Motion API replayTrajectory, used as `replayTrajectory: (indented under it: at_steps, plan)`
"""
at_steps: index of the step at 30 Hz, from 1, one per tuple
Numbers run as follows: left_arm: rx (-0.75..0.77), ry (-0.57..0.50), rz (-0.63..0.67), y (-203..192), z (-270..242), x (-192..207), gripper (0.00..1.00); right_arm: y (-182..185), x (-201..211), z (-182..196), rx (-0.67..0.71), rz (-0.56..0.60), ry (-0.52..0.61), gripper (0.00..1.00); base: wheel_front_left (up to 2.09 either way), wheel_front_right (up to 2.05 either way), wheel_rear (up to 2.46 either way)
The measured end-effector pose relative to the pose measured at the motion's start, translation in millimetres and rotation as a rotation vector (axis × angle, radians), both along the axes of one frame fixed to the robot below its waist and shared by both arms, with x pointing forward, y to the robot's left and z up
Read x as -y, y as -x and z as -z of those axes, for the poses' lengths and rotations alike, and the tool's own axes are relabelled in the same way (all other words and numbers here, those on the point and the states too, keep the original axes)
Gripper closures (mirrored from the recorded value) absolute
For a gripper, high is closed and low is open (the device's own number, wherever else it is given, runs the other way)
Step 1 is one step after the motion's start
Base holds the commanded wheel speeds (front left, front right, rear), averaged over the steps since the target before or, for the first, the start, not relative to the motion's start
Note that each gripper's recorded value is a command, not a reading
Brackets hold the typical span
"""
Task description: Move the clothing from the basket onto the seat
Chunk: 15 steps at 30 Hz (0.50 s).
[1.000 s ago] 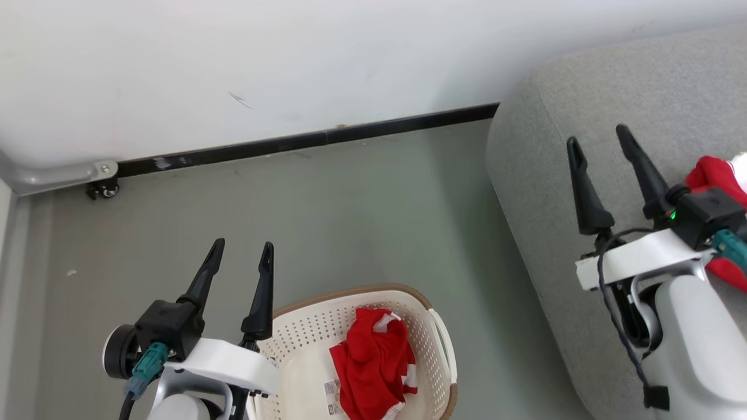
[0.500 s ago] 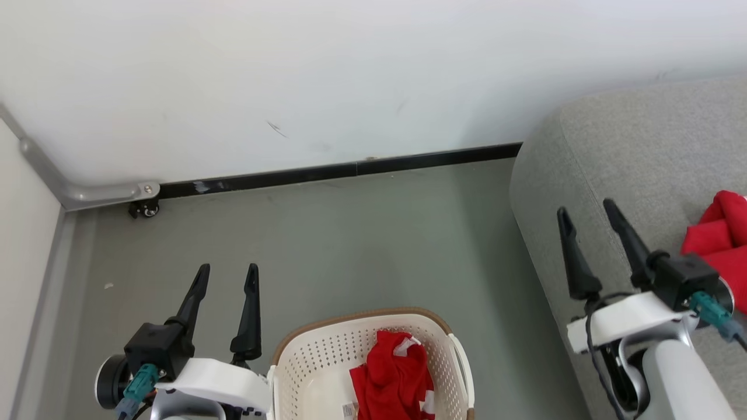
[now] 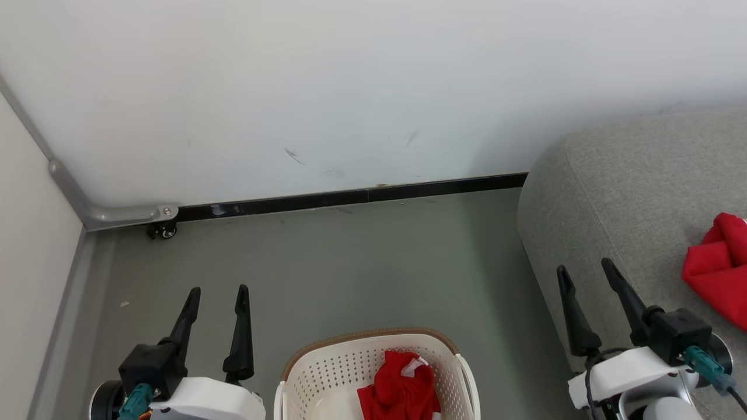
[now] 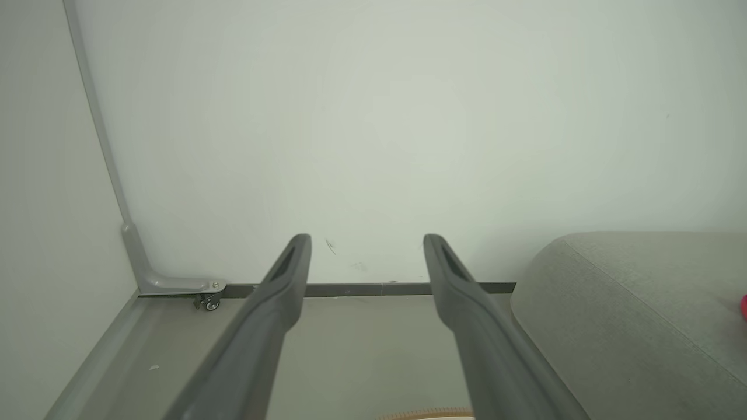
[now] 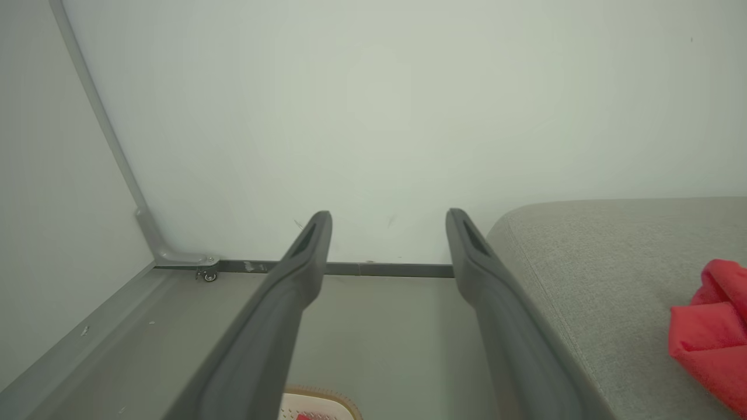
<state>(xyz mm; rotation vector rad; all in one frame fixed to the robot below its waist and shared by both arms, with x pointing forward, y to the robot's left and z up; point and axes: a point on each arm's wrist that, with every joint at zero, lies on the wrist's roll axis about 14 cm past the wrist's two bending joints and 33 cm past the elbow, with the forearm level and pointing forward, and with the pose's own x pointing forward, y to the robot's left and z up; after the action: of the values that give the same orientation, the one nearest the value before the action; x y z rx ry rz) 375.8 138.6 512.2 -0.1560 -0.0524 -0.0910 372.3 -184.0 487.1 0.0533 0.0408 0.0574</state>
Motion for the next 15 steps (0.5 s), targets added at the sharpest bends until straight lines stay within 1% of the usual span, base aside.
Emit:
replayTrajectory:
  at_steps: [9, 15]
  plan:
    - [0.002, 0.001, -0.021, 6.4, -0.3, -6.9, 0.0, 18.0, -0.5, 6.4, -0.022, 0.006, -0.006, 0.0, 0.0, 0.0, 0.0]
    - [0.002, -0.041, -0.018, 7.1, 1.7, -10.4, 0.0, 23.5, 1.0, 6.5, -0.027, 0.012, -0.005, 0.0, 0.0, 0.0, 0.0]
